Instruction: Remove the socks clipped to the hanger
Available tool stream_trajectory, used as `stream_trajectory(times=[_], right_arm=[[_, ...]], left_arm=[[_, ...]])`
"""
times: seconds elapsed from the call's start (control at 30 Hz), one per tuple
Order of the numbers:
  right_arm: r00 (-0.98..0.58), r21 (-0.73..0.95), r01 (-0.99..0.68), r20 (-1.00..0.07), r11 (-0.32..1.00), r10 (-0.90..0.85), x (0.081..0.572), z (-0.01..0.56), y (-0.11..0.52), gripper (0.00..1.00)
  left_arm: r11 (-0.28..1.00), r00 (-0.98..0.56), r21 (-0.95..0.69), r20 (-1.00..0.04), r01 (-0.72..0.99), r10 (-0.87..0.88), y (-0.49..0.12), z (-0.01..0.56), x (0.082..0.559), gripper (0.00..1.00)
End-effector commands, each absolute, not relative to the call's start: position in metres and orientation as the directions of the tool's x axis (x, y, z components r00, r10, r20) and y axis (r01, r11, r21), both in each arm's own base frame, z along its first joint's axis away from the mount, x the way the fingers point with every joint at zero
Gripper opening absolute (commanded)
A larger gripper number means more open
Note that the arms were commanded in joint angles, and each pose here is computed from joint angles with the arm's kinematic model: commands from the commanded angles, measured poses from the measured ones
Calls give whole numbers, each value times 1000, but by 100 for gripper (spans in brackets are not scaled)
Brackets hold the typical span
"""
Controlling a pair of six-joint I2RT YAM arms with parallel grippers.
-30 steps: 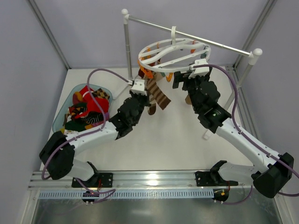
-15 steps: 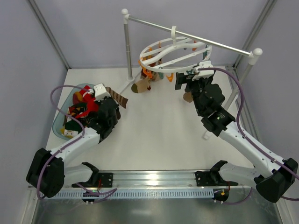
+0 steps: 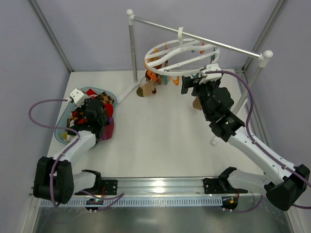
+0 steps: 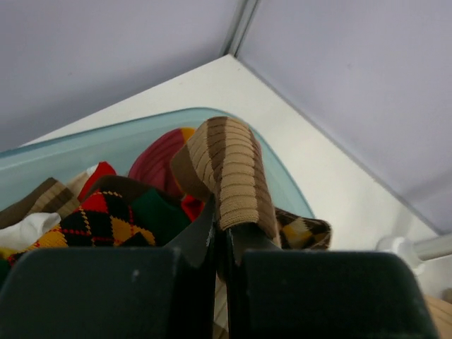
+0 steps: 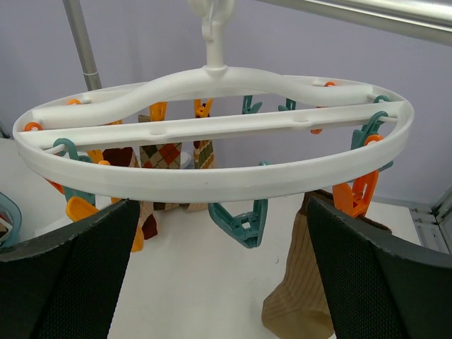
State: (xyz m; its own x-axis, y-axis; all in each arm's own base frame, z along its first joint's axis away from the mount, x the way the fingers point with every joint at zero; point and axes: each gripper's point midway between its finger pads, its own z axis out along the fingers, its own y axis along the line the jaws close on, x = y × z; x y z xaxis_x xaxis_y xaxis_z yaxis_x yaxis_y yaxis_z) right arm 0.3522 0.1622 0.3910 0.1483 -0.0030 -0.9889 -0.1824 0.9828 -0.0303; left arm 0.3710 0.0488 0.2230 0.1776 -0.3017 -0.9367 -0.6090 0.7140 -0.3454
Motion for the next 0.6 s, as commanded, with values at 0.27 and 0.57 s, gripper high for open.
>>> stream_trajectory(times=[0.27,0.57], right_arm=[[191,6,-176,-981,984,40,343,404,154,100],[189,6,-174,-981,985,39,343,404,154,100]], left_arm=[[662,139,-411,-895,-627,-424,58,164,391,0],[665,135,-410,-895,-624,-426,58,157,388,84]])
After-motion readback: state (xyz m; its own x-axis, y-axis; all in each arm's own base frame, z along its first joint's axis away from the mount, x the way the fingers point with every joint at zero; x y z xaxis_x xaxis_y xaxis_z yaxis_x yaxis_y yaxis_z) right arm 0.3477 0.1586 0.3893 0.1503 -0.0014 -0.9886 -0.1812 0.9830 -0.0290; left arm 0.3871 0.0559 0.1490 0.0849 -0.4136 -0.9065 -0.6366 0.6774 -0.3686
